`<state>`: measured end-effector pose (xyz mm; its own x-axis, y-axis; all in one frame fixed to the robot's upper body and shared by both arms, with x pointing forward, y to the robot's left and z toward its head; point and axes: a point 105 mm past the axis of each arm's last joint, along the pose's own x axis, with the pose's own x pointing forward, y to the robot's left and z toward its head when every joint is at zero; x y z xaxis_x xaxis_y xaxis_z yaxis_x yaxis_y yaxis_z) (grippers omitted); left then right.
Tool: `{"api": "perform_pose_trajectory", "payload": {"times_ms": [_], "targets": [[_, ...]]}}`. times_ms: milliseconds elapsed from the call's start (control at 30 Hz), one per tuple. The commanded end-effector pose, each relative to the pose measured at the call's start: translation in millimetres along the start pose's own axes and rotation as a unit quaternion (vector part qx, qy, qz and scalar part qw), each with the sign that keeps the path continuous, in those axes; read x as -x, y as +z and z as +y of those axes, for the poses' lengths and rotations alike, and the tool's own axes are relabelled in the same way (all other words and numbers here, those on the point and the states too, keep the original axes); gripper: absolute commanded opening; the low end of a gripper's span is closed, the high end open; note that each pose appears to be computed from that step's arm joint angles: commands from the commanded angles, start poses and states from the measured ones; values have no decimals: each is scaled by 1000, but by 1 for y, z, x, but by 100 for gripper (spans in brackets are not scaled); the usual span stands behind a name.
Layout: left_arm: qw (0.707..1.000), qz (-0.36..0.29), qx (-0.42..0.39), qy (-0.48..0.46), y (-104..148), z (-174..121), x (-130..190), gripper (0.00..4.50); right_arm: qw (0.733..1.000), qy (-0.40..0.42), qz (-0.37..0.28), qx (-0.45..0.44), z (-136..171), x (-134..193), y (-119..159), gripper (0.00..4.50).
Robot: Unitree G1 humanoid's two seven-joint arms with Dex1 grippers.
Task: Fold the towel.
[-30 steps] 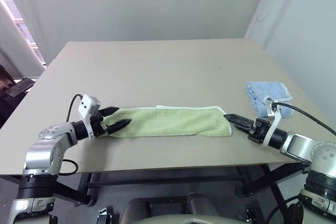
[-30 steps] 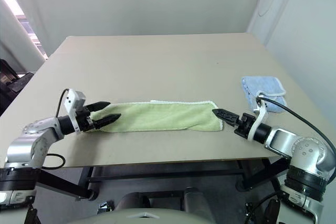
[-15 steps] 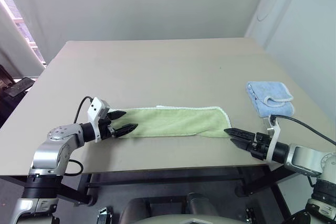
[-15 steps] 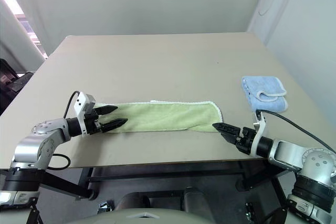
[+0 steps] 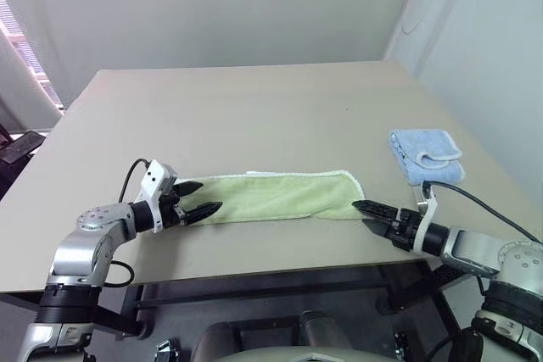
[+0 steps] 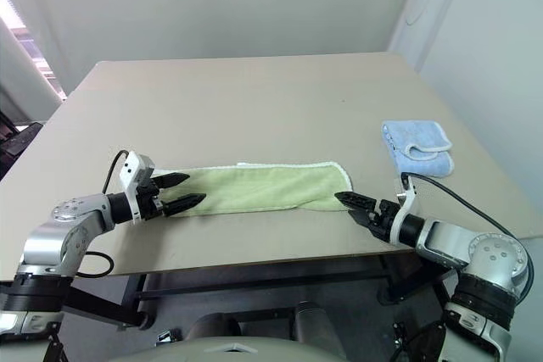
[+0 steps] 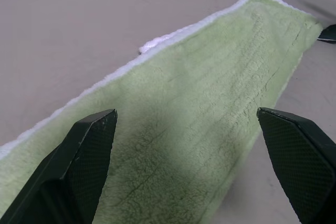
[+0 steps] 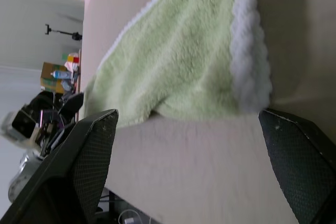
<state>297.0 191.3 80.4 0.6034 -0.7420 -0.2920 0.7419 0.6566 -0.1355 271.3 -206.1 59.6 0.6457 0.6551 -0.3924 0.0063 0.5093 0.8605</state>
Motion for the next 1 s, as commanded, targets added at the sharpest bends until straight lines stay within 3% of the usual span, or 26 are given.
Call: {"api": "perform_pose_trajectory", "payload": {"times_ms": [33,367,400,533,700,867,1000], "targets": [[1000,-10,-25,1,11,-2,2,450,999,-28,-13,13,-5,-5,4,390],[999,-10,-27,16,12,4,5,450,999,-22,-39,-3,-4,-10,16,22],[999,-10,-26,16,12,4,5,450,999,-18,-42,-7,-3,-10,18,4],[999,-7,-29,20,10,6,5,450,999,0,-42,-10,0,-3,18,4],[999,-1,-32,27,9,10,8,450,998,19,-51,18,5,29,32,4],[999,0,-35,33,11,15,11,450,991,87,-28,101,50,53,47,4],[999,1,-35,34,11,15,11,450,975,135,17,175,90,42,44,4]]}}
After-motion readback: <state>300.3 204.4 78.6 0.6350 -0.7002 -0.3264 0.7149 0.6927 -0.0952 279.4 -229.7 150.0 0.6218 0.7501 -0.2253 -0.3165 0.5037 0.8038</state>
